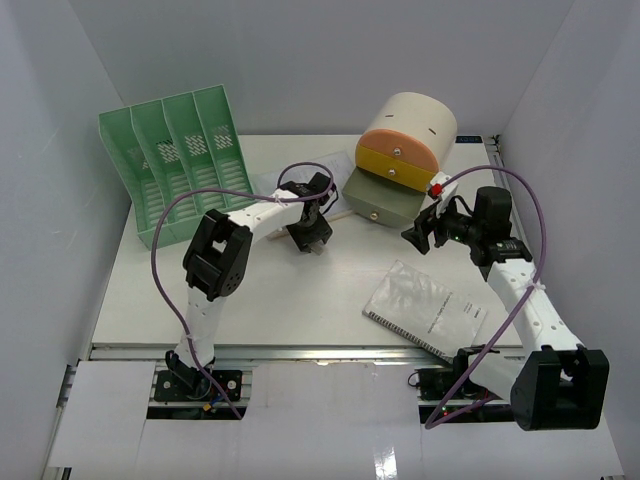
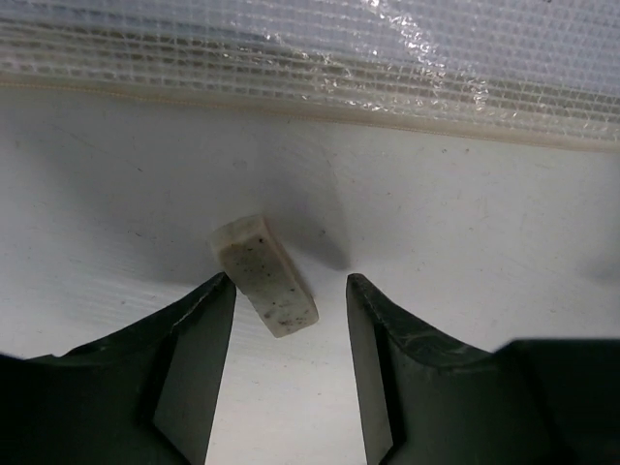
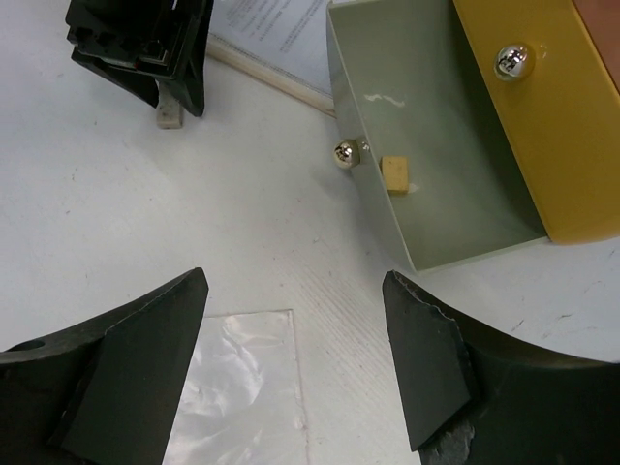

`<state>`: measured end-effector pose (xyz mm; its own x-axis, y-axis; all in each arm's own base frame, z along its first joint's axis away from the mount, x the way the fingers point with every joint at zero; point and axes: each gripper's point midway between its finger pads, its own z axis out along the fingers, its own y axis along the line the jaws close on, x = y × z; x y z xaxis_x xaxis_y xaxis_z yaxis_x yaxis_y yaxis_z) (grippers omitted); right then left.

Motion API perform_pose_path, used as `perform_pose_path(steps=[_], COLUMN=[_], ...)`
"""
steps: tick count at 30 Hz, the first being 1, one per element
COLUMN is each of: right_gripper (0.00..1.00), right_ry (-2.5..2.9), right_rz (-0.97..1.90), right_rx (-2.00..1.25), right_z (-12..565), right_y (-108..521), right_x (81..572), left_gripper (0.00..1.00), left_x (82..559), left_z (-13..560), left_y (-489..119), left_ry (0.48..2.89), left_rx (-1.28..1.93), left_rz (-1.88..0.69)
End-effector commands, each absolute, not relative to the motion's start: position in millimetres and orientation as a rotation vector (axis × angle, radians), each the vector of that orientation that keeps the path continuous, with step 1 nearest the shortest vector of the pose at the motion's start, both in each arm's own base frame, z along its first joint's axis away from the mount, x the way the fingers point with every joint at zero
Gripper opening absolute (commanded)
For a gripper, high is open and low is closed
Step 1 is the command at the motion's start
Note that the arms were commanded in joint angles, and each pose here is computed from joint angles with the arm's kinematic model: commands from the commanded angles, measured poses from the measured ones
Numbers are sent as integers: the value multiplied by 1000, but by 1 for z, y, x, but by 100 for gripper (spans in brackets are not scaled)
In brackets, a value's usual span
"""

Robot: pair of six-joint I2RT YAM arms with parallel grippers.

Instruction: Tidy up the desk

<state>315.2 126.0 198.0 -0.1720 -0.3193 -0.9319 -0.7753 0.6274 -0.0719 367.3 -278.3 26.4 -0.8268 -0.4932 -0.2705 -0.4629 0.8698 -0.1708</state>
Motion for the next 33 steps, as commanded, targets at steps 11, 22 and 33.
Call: perform_pose_path(steps=[11, 22, 33], right_gripper=[79, 79, 80], right_ry=[1671, 1666, 1604], right_rz=[533, 520, 502], right_rx=[-847, -828, -882], right_z=[218, 216, 221], right_y=[112, 106, 105], right_x=[307, 308, 297], left_gripper=[7, 0, 31], left_x=[370, 428, 488], left_z=[95, 224, 217], left_y=[-315, -392, -438], left_ry=[2604, 2179, 2175], left_rx=[-379, -375, -552], left_rz=[-277, -891, -1030])
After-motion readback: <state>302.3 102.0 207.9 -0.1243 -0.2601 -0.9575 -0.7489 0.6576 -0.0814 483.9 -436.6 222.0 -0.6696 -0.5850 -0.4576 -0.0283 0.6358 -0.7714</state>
